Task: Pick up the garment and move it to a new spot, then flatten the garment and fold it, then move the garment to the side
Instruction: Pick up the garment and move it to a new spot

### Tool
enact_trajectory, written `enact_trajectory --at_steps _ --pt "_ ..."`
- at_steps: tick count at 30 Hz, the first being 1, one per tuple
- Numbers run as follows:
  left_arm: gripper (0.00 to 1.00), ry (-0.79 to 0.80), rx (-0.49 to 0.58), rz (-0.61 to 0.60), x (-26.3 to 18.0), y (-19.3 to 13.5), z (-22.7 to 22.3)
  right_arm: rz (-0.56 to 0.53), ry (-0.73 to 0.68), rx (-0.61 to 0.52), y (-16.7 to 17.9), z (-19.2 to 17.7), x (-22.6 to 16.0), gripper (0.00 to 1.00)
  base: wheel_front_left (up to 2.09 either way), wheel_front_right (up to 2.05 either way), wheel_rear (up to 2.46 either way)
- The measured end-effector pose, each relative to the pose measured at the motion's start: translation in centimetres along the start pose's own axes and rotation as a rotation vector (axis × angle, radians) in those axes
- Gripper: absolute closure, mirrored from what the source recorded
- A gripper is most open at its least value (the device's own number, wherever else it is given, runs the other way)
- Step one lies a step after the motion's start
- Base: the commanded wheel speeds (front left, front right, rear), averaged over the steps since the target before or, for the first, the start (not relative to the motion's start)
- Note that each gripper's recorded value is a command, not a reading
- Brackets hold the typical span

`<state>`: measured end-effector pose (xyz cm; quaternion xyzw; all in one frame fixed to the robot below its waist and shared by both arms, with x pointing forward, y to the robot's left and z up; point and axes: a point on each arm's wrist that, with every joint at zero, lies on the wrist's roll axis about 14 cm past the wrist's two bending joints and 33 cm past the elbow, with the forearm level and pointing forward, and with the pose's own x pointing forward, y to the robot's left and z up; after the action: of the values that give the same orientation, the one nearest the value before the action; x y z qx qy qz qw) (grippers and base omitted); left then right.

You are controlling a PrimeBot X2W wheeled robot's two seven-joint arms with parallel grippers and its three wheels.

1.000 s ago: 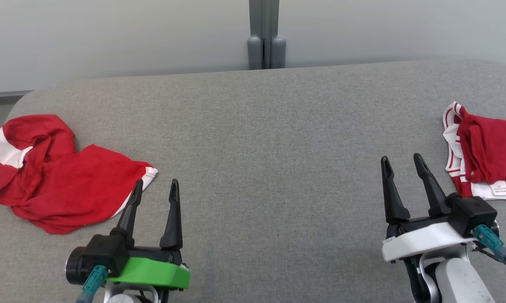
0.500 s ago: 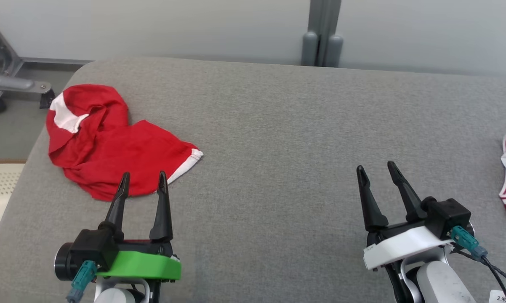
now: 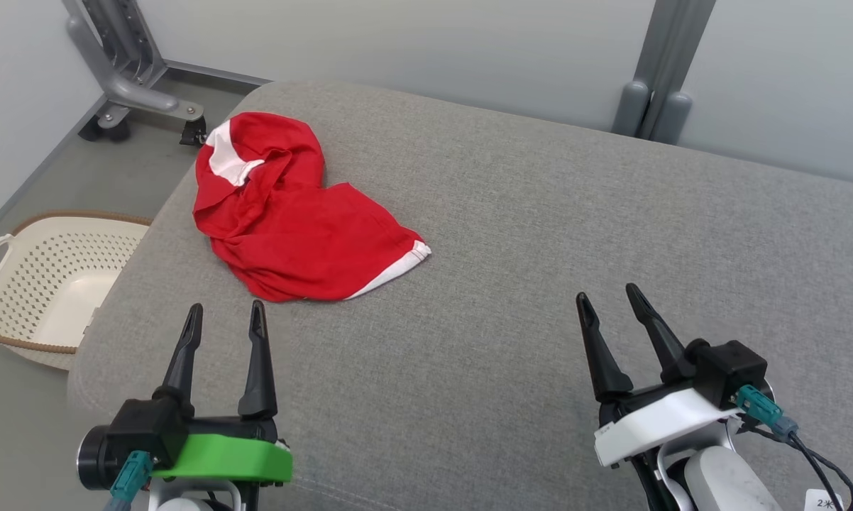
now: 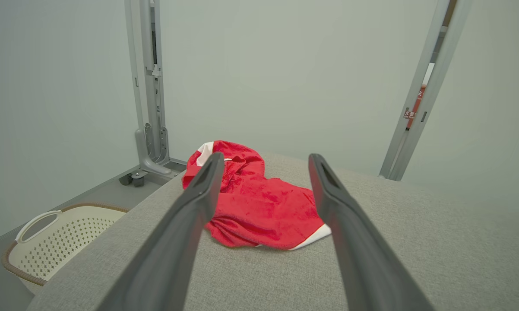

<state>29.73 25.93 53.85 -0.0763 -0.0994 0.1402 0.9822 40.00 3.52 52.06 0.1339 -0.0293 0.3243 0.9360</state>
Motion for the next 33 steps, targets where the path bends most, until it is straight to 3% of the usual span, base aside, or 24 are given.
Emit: enact_trajectory --at_steps 8,18,25,33 --pt "0.0 -0.012 0.007 0.032 -0.5 1.0 0.5 0.026 0.003 0.002 0.8 -0.1 0.4 0.0 0.0 0.0 0.0" --pt "0.0 0.011 0.034 0.061 1.6 2.0 -0.3 -0.003 -0.021 -0.009 -1.1 0.1 1.8 0.0 0.0 0.0 0.0" --pt "0.0 0.073 0.148 0.003 6.9 2.5 -2.3 -0.018 -0.078 -0.089 -3.7 1.1 4.1 0.0 0.0 0.0 0.0" --pt "0.0 0.34 0.321 -0.046 14.3 5.5 -8.0 -0.076 -0.075 -0.15 -8.5 0.1 5.1 0.0 0.0 0.0 0.0"
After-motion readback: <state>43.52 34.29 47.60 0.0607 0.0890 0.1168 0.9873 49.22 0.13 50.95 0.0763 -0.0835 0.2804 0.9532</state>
